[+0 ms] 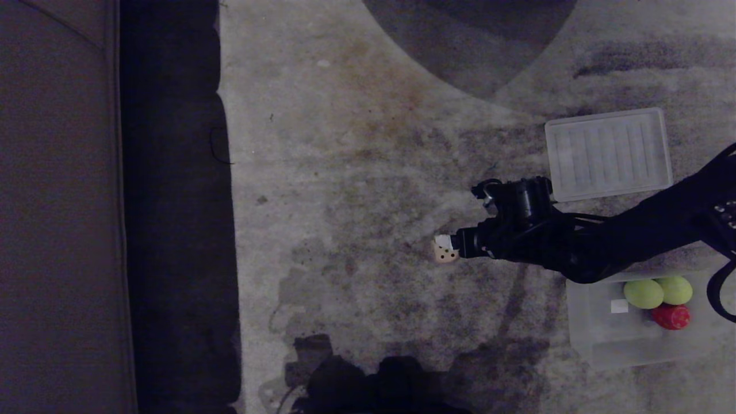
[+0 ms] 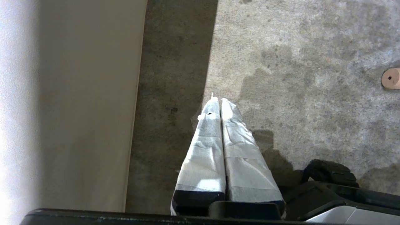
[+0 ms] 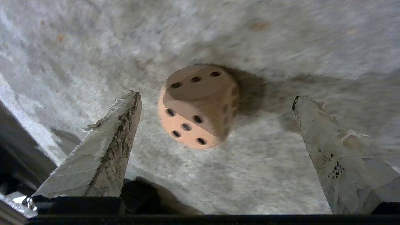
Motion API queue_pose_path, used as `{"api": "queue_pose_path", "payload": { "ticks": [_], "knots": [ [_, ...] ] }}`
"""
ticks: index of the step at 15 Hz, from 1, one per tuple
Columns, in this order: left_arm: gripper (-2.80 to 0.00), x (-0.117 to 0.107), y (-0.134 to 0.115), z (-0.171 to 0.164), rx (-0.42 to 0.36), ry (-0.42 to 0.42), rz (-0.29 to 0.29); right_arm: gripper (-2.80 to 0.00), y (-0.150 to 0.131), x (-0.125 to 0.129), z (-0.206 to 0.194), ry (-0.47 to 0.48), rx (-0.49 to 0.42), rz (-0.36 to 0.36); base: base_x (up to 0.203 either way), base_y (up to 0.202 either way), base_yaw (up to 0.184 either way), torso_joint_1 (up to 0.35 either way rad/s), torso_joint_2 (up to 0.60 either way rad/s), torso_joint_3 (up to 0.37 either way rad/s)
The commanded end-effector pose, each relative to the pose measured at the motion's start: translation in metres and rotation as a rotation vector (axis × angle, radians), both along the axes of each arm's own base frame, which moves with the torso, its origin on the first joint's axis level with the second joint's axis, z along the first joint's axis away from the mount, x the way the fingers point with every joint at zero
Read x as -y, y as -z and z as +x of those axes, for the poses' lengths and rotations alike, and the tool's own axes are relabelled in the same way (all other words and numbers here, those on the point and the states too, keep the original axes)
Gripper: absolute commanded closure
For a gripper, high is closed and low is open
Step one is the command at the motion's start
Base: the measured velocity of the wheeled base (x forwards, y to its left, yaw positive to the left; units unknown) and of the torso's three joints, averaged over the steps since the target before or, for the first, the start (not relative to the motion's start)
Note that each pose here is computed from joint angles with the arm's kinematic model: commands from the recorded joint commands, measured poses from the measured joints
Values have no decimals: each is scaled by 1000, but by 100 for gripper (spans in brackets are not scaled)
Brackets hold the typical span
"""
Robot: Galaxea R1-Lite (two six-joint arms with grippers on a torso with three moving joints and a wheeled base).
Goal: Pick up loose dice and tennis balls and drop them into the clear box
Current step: Pick up toys out of the box
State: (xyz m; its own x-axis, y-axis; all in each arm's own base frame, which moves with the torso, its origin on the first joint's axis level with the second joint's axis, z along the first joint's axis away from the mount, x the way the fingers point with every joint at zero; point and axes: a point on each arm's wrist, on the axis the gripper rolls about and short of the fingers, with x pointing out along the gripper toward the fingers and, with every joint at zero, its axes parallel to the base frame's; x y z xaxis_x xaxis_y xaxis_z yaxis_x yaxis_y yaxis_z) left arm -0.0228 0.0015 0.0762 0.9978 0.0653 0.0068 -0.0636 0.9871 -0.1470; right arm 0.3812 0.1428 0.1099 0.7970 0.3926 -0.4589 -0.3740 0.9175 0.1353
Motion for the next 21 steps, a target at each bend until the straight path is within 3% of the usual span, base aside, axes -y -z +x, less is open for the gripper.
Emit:
{"api": "queue_pose_path", "payload": {
  "ticks": [1, 21],
  "knots": [
    [0, 0, 0, 0, 2, -1, -2, -280, 4, -5, 0, -14, -6, -1, 0, 0, 0, 0, 0, 0],
    [0, 0, 0, 0, 2, -1, -2, -280, 39, -8, 20, 48, -49, -50, 0, 0, 0, 0, 0, 0]
  ]
}}
